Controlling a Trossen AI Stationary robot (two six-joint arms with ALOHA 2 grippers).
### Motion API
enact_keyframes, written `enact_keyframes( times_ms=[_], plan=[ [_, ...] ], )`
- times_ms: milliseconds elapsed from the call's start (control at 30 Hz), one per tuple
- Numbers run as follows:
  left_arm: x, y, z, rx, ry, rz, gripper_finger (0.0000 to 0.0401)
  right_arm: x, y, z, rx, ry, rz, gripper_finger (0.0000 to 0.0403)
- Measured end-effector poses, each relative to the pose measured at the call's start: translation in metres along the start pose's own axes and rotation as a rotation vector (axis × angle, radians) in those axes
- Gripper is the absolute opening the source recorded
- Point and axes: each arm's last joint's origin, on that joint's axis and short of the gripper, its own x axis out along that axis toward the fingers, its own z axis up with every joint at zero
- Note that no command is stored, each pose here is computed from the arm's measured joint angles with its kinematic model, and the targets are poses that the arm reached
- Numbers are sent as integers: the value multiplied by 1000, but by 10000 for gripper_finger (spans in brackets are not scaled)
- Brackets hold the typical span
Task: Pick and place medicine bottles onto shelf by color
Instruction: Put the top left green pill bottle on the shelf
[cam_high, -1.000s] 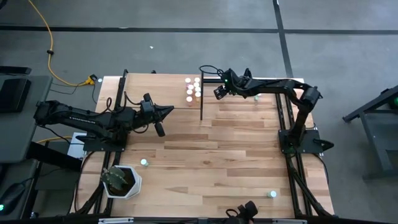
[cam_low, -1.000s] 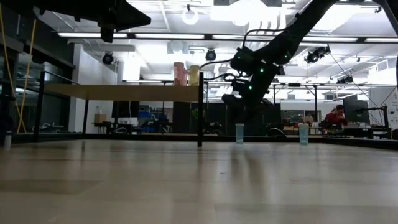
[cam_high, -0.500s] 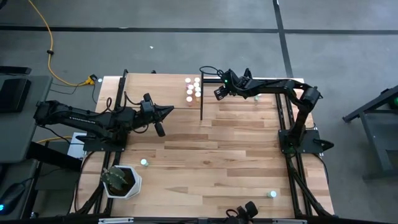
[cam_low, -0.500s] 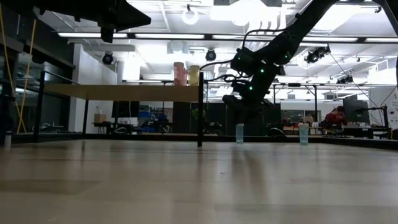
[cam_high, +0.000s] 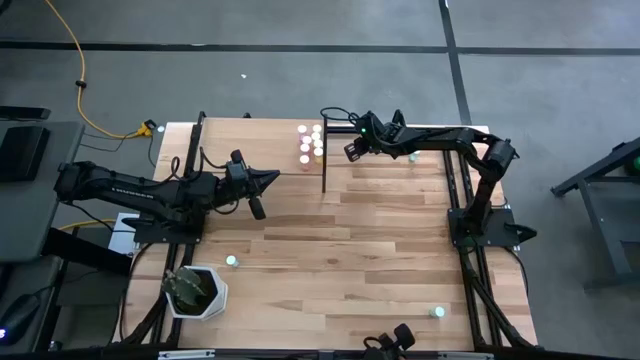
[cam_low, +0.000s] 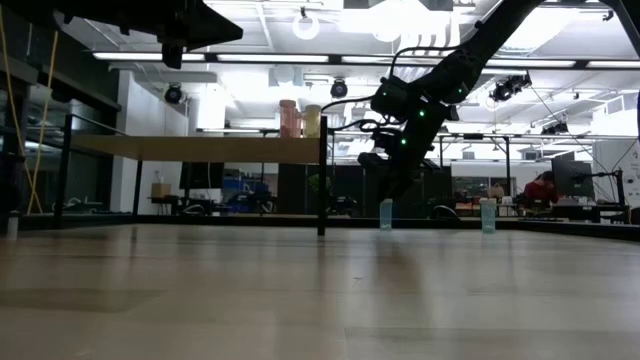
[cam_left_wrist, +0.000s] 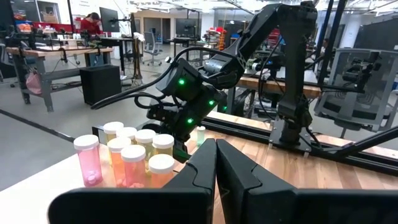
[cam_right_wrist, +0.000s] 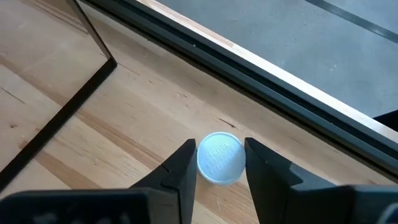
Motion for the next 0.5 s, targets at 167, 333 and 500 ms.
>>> enact_keyframes(
  times_ms=[167, 333, 500],
  plan=[
    [0, 0, 0, 1, 0, 0, 0, -1, 0, 0, -27, 1, 2, 105],
    [0, 0, 0, 3, 0, 0, 0, -26, 2, 9, -88, -51, 15, 104],
    [0, 0, 0, 3, 0, 0, 0, -91, 6, 33, -113, -268, 51, 104]
  ],
)
